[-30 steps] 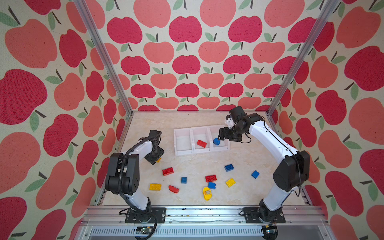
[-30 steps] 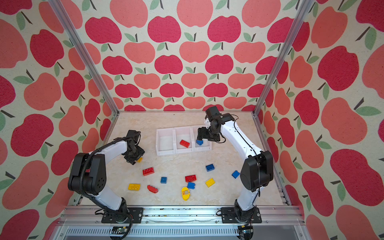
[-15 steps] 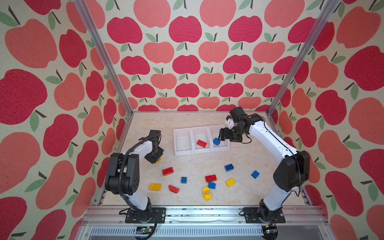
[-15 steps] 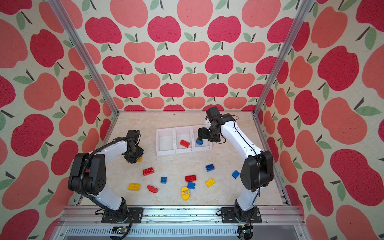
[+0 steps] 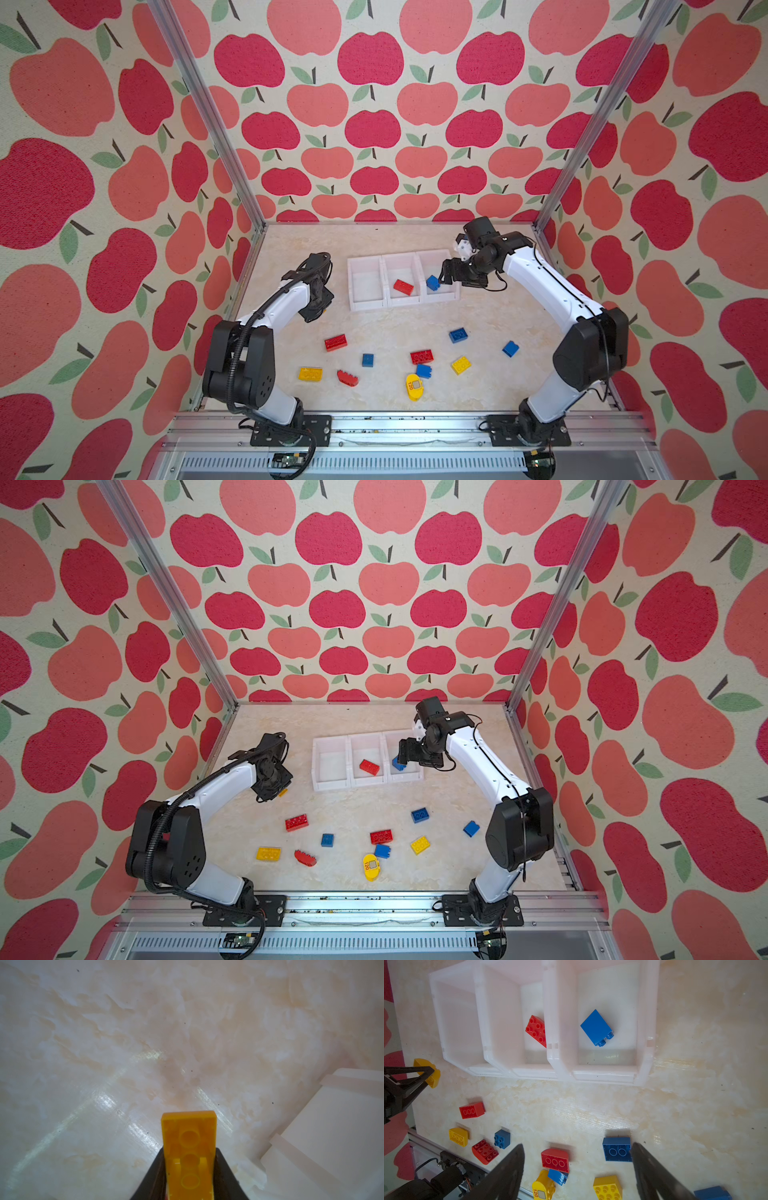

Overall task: Sort the legos into containers by color
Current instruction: 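Carry the yellow brick into the nearest bin while the right gripper moves off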

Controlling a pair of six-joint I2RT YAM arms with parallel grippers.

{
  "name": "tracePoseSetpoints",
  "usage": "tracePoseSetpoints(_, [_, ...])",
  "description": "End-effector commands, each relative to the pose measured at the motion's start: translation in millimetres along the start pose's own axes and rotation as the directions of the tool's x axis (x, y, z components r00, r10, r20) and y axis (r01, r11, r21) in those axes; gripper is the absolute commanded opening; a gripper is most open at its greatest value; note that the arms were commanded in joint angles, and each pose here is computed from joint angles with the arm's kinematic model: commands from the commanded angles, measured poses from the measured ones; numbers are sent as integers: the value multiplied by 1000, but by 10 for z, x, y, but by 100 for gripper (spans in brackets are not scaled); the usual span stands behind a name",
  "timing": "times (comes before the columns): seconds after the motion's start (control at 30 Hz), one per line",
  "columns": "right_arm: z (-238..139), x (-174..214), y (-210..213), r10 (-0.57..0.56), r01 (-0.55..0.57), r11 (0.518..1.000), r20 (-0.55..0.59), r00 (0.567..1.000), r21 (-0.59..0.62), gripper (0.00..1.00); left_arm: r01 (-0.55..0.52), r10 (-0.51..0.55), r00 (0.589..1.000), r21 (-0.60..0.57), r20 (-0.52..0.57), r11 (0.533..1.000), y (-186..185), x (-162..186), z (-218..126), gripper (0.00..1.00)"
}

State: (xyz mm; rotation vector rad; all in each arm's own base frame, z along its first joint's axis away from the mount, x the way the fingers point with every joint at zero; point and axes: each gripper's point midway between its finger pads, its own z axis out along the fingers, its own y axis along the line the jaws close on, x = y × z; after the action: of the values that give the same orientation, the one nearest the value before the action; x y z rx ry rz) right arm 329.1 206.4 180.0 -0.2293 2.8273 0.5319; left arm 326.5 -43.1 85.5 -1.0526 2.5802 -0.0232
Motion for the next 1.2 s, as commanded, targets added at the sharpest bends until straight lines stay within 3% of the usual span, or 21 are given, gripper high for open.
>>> tracePoseSetpoints(0.0, [-102, 13, 16, 22, -22, 999, 27, 999, -30, 83, -96, 94, 990, 10, 106, 995, -151, -135, -298, 27])
tracePoseSetpoints(0.13, [-117, 34, -12, 33, -32, 999, 34, 999, -31, 83, -207, 197, 963, 39, 186, 978, -447, -170, -531, 26])
tracePoseSetpoints(0.3, [-135, 71, -48, 45, -43, 999, 41, 998, -31, 83, -370, 350, 900, 33, 259, 928, -856, -109, -719, 26])
tracePoseSetpoints(0.5, [-178, 118, -104, 62, -60, 998, 50, 997, -28, 83, -511, 480, 834, 53, 271, 858, -1295, 101, -689, 26])
tracePoseSetpoints(0.87, [-243, 205, -202, 85, -84, 996, 64, 994, -17, 83, -597, 577, 795, 71, 188, 799, -1676, 306, -269, 27])
tracePoseSetpoints(1.17, [-242, 259, -262, 99, -98, 995, 61, 993, -11, 84, -594, 585, 802, 61, 117, 802, -1647, 363, 29, 34])
